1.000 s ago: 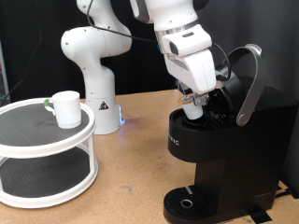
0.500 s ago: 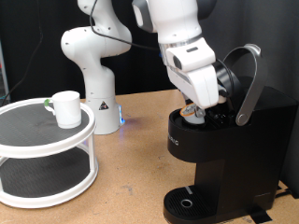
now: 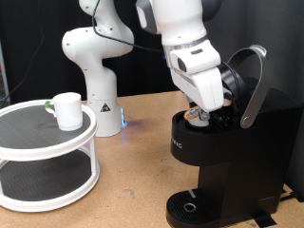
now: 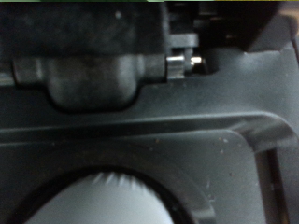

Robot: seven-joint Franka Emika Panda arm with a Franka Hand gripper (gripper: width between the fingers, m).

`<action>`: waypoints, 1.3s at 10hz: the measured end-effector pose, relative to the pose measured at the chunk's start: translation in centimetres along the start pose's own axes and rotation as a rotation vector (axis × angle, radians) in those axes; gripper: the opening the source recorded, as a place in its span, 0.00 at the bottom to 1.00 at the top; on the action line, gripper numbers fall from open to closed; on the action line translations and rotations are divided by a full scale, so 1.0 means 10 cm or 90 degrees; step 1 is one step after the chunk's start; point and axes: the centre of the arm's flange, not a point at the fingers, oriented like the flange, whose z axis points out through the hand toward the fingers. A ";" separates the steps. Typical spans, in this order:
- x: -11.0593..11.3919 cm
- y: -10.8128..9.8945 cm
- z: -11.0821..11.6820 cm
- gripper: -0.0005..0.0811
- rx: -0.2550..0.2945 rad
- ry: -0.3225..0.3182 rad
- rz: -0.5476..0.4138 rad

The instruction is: Make a cup of coffee with the keurig machine

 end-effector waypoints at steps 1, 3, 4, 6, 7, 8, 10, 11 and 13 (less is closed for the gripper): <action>0.00 0.00 0.00 0.54 -0.003 -0.003 -0.005; 0.01 -0.01 -0.01 0.54 -0.008 -0.003 -0.010; 0.01 -0.01 -0.01 0.54 -0.011 -0.003 -0.012; 0.01 -0.02 0.14 0.68 -0.017 -0.011 -0.018; 0.04 -0.02 0.21 0.85 -0.022 -0.010 -0.021; 0.07 -0.02 0.22 0.85 -0.028 -0.003 -0.023; 0.07 -0.03 0.22 0.99 -0.028 -0.001 -0.023; 0.07 -0.03 0.22 0.99 -0.027 0.000 -0.021; 0.07 -0.03 0.22 0.99 -0.018 0.008 -0.011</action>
